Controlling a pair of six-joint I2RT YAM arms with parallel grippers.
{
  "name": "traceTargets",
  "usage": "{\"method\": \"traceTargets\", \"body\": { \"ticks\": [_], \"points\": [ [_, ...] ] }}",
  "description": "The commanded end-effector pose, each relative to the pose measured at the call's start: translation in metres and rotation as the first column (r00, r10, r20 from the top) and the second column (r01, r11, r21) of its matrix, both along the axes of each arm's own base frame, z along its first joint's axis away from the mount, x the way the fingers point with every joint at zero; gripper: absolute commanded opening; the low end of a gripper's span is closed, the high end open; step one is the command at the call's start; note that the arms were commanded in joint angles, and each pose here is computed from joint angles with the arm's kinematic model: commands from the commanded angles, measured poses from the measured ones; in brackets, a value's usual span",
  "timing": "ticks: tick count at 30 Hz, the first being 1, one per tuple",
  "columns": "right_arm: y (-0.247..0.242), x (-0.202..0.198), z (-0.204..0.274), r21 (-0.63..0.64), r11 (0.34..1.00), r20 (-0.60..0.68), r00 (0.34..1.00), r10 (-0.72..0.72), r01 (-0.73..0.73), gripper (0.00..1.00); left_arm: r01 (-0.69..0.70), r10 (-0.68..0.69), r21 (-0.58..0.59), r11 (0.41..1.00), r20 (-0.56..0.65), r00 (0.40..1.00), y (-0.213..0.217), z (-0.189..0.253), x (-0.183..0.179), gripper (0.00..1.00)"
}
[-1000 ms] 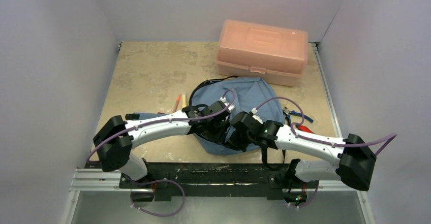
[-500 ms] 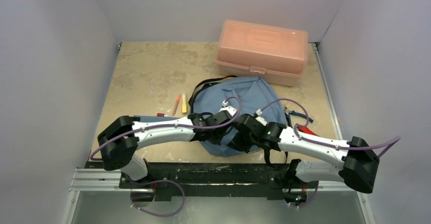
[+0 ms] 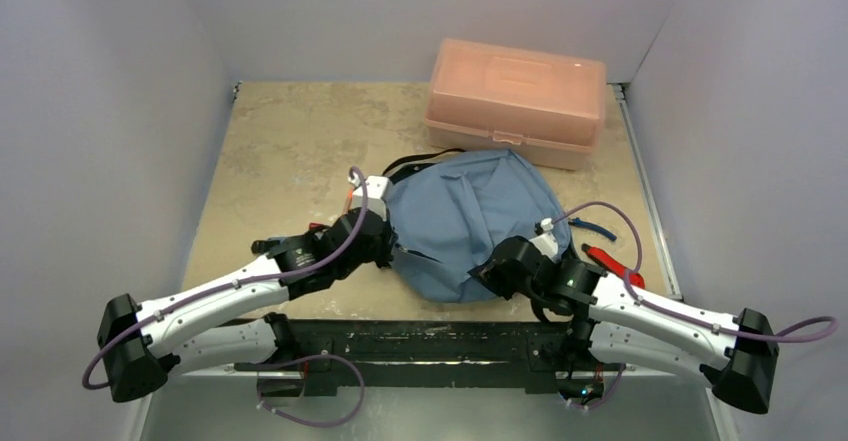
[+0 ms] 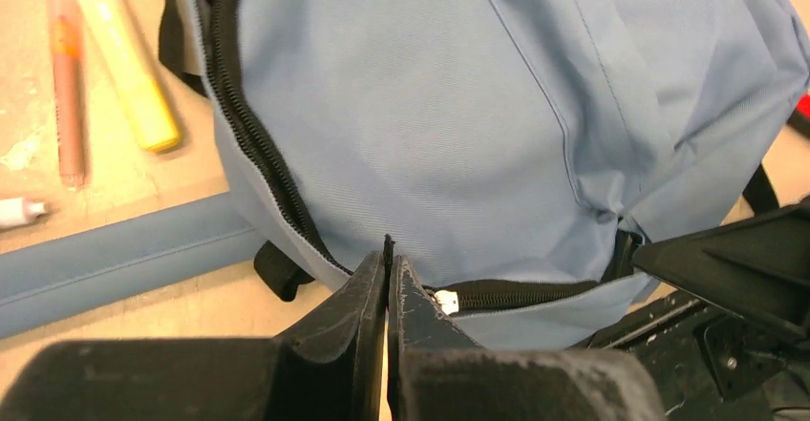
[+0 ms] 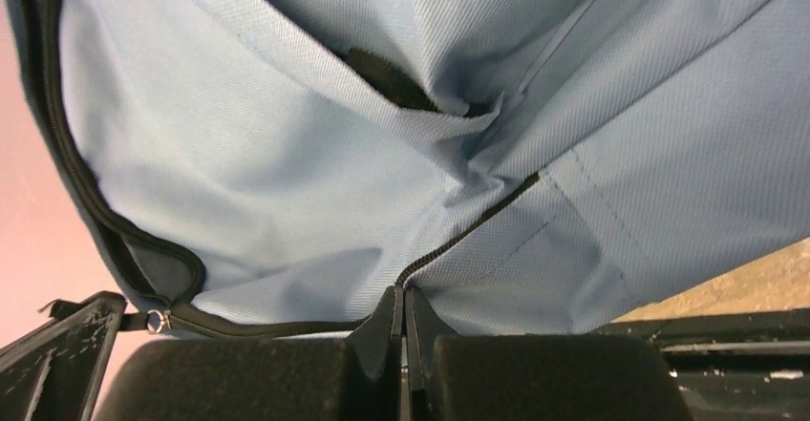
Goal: Pack the student bag
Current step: Zip the student bag at the center of the board.
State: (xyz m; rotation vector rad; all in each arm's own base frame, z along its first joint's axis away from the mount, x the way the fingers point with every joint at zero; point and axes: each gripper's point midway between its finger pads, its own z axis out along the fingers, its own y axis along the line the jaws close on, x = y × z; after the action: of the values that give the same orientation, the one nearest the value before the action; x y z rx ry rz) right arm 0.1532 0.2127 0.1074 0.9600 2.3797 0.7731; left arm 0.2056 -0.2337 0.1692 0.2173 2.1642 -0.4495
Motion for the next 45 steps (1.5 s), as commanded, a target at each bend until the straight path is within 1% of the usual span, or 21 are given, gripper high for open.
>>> {"method": "traceTargets", "body": {
  "ticks": [1,4,6,7,9,11,13,17,19,20,25,28,29,30,32,33,35,38,41,43,45],
  "points": [
    [-0.057,0.011,-0.028,-0.238,0.967,0.105,0.992,-0.063,0.087,0.0,-0.157,0.162,-0.106,0.982,0.043,0.986,0.037,0.013,0.03,0.0],
    [-0.058,0.012,-0.029,-0.297,0.955,0.145,0.989,0.037,0.008,0.0,-0.109,0.11,-0.191,0.975,-0.007,0.994,0.037,0.01,0.04,0.0],
    [-0.033,0.017,-0.008,-0.331,0.928,0.222,0.942,0.253,-0.171,0.0,-0.006,0.0,-0.244,0.97,-0.026,1.0,0.018,0.017,0.037,0.0],
    [-0.017,0.019,0.007,-0.339,0.907,0.269,0.898,0.348,-0.25,0.07,0.04,-0.053,-0.266,0.963,-0.039,0.998,0.007,0.022,0.034,0.0],
    [0.003,0.017,0.045,-0.384,0.862,0.369,0.802,0.471,-0.33,0.28,0.126,-0.163,-0.337,0.933,-0.082,0.983,-0.015,0.029,0.022,0.0],
    [0.026,0.012,0.084,-0.448,0.803,0.483,0.649,0.588,-0.393,0.53,0.169,-0.231,-0.415,0.894,-0.104,0.967,-0.03,0.036,0.012,0.0],
    [0.049,0.008,0.105,-0.52,0.716,0.513,0.499,0.698,-0.467,0.66,0.193,-0.272,-0.463,0.865,-0.11,0.956,-0.036,0.042,0.004,0.0],
    [0.101,-0.009,0.104,-0.663,0.474,0.493,0.139,0.859,-0.579,0.68,0.212,-0.32,-0.535,0.818,-0.118,0.94,-0.043,0.057,-0.008,0.0],
    [0.12,-0.013,0.098,-0.733,0.395,0.484,-0.019,0.875,-0.554,0.7,0.21,-0.317,-0.552,0.807,-0.105,0.943,-0.041,0.064,-0.012,0.0],
    [0.126,-0.012,0.095,-0.766,0.376,0.478,-0.071,0.876,-0.522,0.7,0.211,-0.315,-0.561,0.8,-0.094,0.944,-0.04,0.069,-0.013,0.0],
    [0.129,0.015,0.102,-0.848,0.407,0.46,-0.088,0.884,-0.339,0.59,0.217,-0.323,-0.581,0.784,-0.085,0.943,-0.036,0.079,-0.021,0.0],
    [0.128,0.027,0.099,-0.897,0.364,0.394,-0.081,0.915,-0.252,0.52,0.224,-0.333,-0.593,0.773,-0.079,0.94,-0.038,0.082,-0.024,0.0],
    [0.127,0.033,0.097,-0.909,0.348,0.369,-0.054,0.928,-0.231,0.45,0.226,-0.332,-0.596,0.771,-0.073,0.94,-0.038,0.085,-0.024,0.0],
    [0.124,0.037,0.093,-0.918,0.327,0.342,-0.03,0.939,-0.224,0.33,0.226,-0.328,-0.595,0.771,-0.068,0.942,-0.037,0.087,-0.023,0.0],
    [0.124,0.035,0.085,-0.931,0.276,0.293,-0.037,0.955,-0.24,0.07,0.218,-0.311,-0.587,0.78,-0.062,0.948,-0.036,0.091,-0.02,0.0],
    [0.125,0.033,0.082,-0.932,0.26,0.28,-0.047,0.959,-0.252,0.0,0.215,-0.298,-0.573,0.791,-0.054,0.953,-0.034,0.093,-0.017,0.0],
    [0.121,0.028,0.073,-0.932,0.236,0.261,-0.059,0.964,-0.276,0.0,0.161,-0.213,-0.517,0.841,-0.043,0.976,-0.021,0.094,-0.004,0.0],
    [0.107,0.018,0.064,-0.923,0.234,0.264,-0.061,0.963,-0.306,0.0,-0.045,0.044,-0.37,0.928,-0.011,0.999,0.025,0.088,0.035,0.0],
    [0.101,-0.004,0.07,-0.908,0.27,0.323,-0.127,0.938,-0.319,0.0,-0.205,0.23,-0.349,0.914,0.032,0.973,0.065,0.09,0.075,0.0],
    [0.096,-0.016,0.07,-0.899,0.29,0.36,-0.173,0.917,-0.329,0.0,-0.254,0.283,-0.34,0.905,0.037,0.958,0.075,0.09,0.102,0.0],
    [0.094,-0.025,0.065,-0.894,0.274,0.359,-0.201,0.911,-0.356,0.0,-0.28,0.301,-0.327,0.903,0.016,0.953,0.076,0.088,0.127,0.0]
  ]
}}
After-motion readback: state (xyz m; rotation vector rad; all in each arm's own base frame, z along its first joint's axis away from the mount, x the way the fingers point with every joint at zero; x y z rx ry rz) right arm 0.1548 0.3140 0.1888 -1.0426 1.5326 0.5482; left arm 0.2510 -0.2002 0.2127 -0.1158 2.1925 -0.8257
